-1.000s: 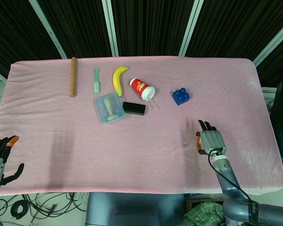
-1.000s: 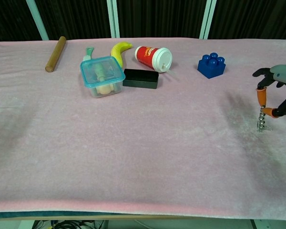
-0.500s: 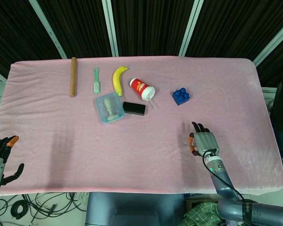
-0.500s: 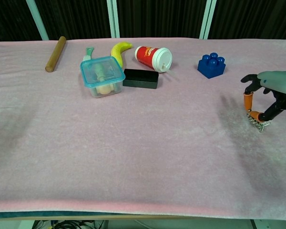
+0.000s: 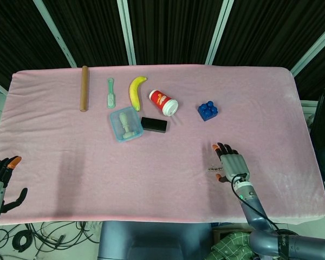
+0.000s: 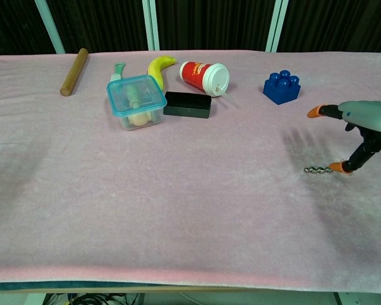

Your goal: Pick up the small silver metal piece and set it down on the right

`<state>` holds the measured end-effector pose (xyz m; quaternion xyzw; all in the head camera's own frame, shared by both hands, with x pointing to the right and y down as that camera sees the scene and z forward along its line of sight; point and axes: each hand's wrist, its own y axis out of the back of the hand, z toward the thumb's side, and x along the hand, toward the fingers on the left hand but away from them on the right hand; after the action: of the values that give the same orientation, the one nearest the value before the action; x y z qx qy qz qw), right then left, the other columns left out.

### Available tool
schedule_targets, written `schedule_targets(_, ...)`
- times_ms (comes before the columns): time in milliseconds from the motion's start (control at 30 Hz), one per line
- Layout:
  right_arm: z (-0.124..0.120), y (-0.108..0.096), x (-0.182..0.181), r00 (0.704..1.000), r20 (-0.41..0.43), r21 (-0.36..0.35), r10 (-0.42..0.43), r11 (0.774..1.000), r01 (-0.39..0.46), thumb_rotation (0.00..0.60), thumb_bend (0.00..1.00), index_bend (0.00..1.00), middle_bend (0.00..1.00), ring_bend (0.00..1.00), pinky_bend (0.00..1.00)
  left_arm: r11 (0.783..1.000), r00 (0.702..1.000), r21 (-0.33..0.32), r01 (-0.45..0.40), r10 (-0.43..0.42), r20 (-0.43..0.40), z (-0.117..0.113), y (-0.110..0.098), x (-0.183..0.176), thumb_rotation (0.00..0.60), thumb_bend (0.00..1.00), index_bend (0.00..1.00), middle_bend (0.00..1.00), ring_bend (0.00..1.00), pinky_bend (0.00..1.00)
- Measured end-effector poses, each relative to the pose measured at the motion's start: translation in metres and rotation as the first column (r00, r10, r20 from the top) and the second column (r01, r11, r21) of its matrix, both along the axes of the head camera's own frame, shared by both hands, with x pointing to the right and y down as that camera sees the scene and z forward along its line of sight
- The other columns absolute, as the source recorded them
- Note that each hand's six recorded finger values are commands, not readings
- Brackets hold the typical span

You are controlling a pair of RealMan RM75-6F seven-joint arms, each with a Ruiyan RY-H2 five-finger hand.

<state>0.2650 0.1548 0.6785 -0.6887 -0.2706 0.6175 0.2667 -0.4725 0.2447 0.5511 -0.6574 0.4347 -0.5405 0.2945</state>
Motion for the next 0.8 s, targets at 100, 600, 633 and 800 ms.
schedule_targets(100,-0.011,-0.008,0.008,1.0,-0.014,0.054,0.007,0.998,-0.007,0.6,0.21,0.0,0.0,0.0,0.17,1.0,1.0,0.0,0.001,-0.001,-0.001,0.0,0.0,0.0,0.6,0.39,0.07,0.06,0.0,0.02)
schedule_targets(600,-0.096,0.017,0.088,0.993,-0.025,0.304,0.119,0.947,-0.106,0.6,0.18,0.0,0.0,0.0,0.17,1.0,1.0,0.015,-0.008,0.008,0.003,-0.001,-0.001,0.002,0.6,0.39,0.07,0.06,0.0,0.01)
schedule_targets(633,-0.1,0.023,0.092,0.992,-0.016,0.319,0.126,0.941,-0.114,0.6,0.18,0.0,0.0,0.0,0.17,1.0,1.0,0.018,-0.012,0.012,0.005,-0.002,-0.001,0.002,0.6,0.39,0.07,0.06,0.0,0.01)
schedule_targets(800,-0.111,0.062,0.119,0.991,-0.012,0.385,0.135,0.915,-0.12,0.6,0.18,0.0,0.0,0.0,0.17,1.0,1.0,0.02,-0.016,0.016,-0.001,-0.002,0.0,0.004,0.6,0.39,0.07,0.06,0.0,0.01)
